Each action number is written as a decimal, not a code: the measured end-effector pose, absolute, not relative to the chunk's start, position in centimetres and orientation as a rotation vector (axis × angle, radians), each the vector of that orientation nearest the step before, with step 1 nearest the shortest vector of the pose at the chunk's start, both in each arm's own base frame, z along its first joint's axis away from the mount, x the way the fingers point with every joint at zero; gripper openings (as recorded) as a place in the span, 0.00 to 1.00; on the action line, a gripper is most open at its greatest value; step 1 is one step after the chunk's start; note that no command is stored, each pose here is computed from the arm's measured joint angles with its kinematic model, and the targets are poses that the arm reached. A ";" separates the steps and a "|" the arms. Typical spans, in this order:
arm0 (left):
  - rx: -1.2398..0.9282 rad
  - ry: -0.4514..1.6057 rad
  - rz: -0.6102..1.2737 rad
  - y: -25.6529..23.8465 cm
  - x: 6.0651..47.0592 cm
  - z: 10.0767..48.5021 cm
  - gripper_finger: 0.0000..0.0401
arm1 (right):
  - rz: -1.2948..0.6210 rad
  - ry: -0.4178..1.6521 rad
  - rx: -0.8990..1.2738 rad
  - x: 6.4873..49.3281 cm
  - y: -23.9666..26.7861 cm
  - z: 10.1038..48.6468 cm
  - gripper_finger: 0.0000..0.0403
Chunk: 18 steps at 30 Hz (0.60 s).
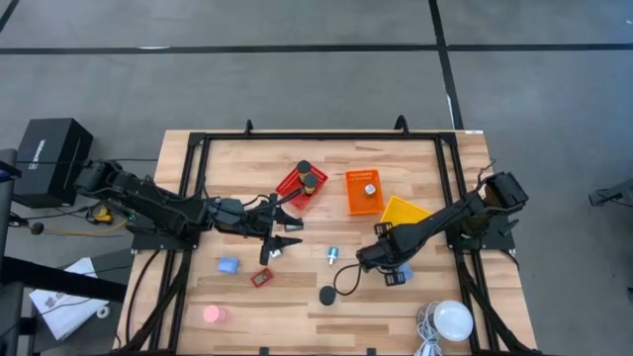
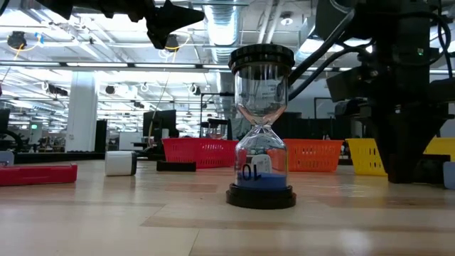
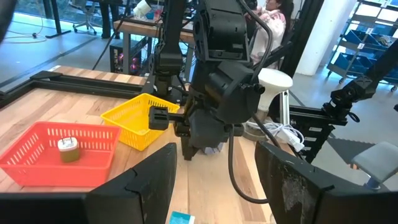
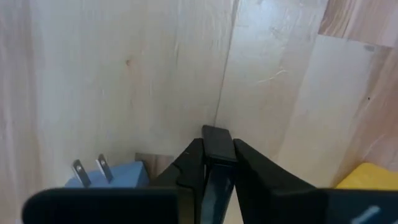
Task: Pick & Place Office items
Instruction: Put the right black digital timer into the yellow bin
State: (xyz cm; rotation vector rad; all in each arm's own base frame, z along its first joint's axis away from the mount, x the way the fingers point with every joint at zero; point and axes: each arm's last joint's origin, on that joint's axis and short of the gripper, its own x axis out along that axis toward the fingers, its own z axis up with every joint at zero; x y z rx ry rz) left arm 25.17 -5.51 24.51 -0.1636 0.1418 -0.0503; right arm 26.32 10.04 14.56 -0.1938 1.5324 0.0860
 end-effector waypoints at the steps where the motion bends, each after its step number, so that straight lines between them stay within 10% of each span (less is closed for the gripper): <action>1: -0.164 0.142 -0.050 -5.5 25.2 24.5 0.53 | 0.095 1.532 -0.203 26.3 10.0 14.6 0.15; 18: -0.163 0.142 -0.050 -5.5 25.2 24.5 0.53 | -0.062 1.711 -0.438 26.1 9.1 20.7 0.16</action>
